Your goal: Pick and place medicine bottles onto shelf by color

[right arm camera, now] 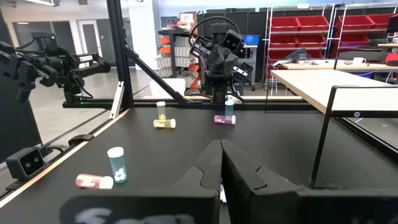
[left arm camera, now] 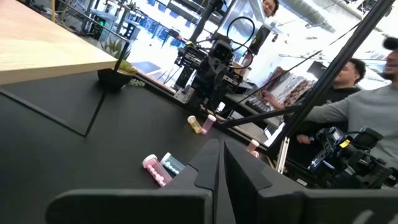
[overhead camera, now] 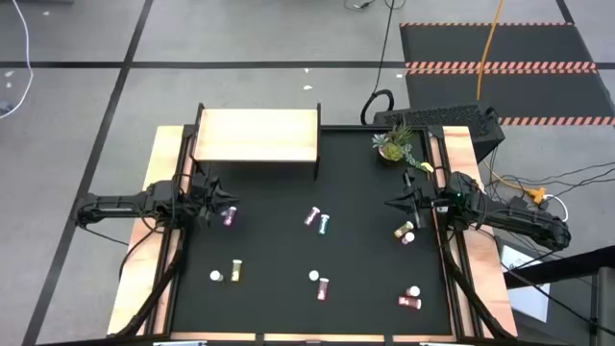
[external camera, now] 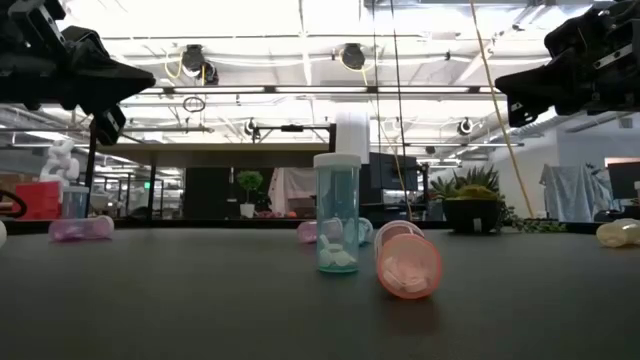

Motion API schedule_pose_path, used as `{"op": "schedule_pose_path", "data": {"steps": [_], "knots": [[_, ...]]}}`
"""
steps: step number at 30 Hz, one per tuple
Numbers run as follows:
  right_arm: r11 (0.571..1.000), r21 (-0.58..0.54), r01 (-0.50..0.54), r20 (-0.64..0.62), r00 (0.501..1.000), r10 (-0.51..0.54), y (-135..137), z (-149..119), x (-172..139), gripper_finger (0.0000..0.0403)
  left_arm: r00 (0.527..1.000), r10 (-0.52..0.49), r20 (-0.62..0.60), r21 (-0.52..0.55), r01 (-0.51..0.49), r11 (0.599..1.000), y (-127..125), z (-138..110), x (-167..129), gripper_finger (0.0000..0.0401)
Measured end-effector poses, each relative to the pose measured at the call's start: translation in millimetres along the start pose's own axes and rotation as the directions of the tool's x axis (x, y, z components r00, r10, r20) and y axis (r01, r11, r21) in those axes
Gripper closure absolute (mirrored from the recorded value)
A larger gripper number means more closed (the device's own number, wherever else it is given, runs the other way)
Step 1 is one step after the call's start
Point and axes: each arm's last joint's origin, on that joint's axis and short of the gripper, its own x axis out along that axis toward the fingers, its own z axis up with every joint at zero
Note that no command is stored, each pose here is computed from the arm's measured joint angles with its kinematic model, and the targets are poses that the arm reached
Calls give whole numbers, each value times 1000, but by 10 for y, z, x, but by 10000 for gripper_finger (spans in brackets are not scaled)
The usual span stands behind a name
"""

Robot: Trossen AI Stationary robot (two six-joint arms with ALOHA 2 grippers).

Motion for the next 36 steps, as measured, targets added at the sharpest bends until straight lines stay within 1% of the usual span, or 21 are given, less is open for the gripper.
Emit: {"op": "schedule_pose_path", "data": {"steps": [23, 25, 27, 29, 30, 33, 36], "knots": [[1000, -3, 5, 0, 1000, -5, -2, 0, 0, 403, 1000, 0, 0, 0, 0, 1000, 0, 0, 0, 375], [994, -46, 98, 2, 995, -98, -28, -1, -1, 403, 1000, 0, 0, 0, 0, 1000, 0, 1, 0, 375], [978, -83, 194, 4, 981, -194, -57, -1, -5, 403, 1000, 0, 0, 0, 0, 1000, 0, 0, 0, 375], [964, -92, 251, 7, 968, -251, -73, 0, -9, 403, 1000, 0, 1, 1, 0, 1000, 0, 1, 0, 375], [960, -94, 265, 7, 964, -266, -78, 0, -10, 403, 1000, 11, 7, 8, -11, 1000, 2, 4, 0, 375], [958, -89, 274, 8, 962, -274, -80, 1, -11, 403, 990, 109, 87, 57, -114, 992, 29, 40, -3, 375], [966, -24, 258, 16, 966, -257, -75, 9, -9, 403, 973, 159, 169, 41, -168, 985, 26, 93, -10, 375]]}}
